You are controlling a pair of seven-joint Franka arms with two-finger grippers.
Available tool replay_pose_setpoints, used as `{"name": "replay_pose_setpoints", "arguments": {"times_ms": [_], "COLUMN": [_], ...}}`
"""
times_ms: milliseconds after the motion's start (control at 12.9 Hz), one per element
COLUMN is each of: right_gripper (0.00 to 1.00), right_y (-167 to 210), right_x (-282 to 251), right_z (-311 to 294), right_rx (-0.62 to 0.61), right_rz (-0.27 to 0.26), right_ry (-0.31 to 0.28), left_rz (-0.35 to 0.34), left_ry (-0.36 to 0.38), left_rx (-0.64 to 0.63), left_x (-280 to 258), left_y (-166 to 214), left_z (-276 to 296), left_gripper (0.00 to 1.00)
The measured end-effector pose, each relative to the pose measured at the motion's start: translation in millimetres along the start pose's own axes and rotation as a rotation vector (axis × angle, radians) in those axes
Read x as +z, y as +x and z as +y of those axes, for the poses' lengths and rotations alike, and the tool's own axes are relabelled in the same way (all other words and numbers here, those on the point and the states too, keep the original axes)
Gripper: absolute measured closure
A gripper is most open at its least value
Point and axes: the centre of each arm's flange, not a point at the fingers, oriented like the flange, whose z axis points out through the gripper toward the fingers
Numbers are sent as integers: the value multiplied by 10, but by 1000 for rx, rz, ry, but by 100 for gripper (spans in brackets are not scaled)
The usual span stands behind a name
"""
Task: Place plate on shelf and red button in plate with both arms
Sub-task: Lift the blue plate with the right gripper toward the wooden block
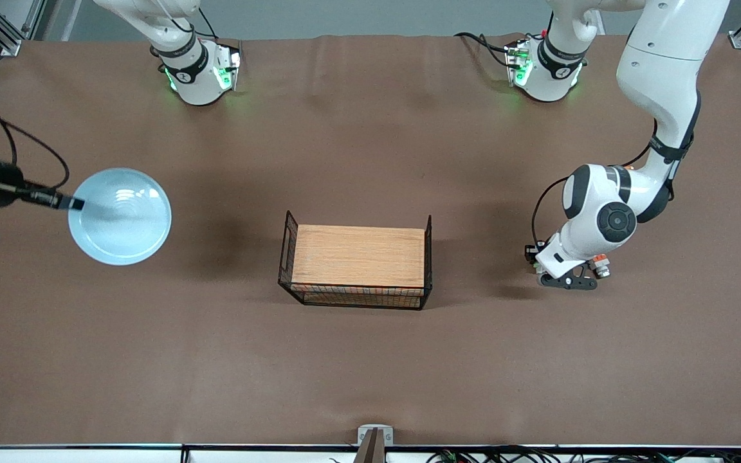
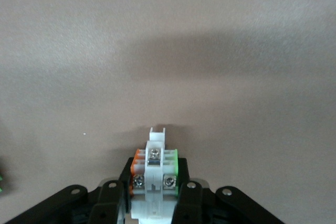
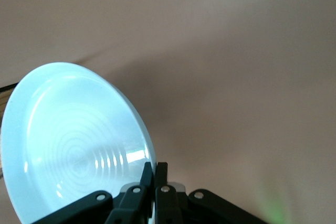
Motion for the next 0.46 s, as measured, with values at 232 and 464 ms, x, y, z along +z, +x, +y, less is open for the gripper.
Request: {"name": "replay_pose_setpoints", "arguments": {"times_ms": [232, 464], "right_gripper": [96, 96], "right_y": [-809, -1461], "right_x": [-331, -210], "right_z": [-634, -1438], "right_rx": [251, 481], "right_rz": [27, 55], "right_ry": [-9, -12], "left_rz": [31, 47], "left_ry": [-1, 2], "left_rx": [-1, -3], "left_x": [-159, -532], "left_y": [68, 107], "left_z": [-2, -17], "left_gripper": [66, 66]}}
